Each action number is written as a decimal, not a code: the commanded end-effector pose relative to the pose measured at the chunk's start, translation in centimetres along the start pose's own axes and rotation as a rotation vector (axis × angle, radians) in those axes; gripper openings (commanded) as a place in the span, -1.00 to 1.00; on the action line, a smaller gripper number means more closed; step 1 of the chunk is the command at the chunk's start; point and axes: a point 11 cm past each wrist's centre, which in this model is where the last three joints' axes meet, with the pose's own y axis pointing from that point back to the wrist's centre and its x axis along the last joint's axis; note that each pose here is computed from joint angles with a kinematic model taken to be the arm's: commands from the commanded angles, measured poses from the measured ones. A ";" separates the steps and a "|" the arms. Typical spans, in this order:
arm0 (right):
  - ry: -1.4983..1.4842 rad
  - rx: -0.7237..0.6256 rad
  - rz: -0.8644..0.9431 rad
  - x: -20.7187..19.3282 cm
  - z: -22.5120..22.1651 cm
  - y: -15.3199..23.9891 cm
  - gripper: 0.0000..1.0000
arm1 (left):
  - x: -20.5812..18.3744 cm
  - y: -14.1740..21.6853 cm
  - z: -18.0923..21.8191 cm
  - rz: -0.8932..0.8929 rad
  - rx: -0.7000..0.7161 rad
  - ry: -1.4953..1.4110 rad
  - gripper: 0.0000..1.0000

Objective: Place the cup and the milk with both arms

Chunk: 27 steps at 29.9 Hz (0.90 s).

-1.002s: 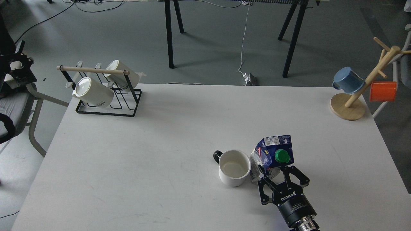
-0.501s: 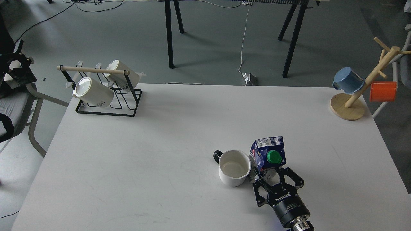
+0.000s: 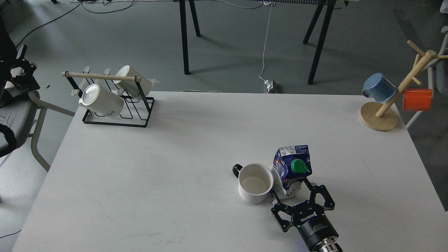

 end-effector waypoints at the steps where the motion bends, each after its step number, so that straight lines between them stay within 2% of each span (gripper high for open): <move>1: -0.001 0.017 0.010 0.2 -0.4 0.5 0.96 | 0.0 0.0 -0.1 -0.001 -0.001 0.003 1.00; 8: 0.006 0.011 0.016 -0.1 -1.1 2.7 0.96 | 0.2 0.0 1.1 0.001 -0.012 -0.018 1.00; 18: 0.120 -0.038 0.078 1.4 -3.6 5.5 0.96 | -0.2 -0.2 1.2 -0.007 -0.017 -0.015 1.00; 24: 0.265 0.047 0.054 -0.6 -11.0 6.1 0.96 | -0.2 -0.2 1.6 -0.015 -0.027 -0.012 1.00; 27: 0.338 0.185 0.014 -2.5 -16.3 5.3 0.97 | -0.1 -0.1 1.7 -0.015 -0.026 -0.013 1.00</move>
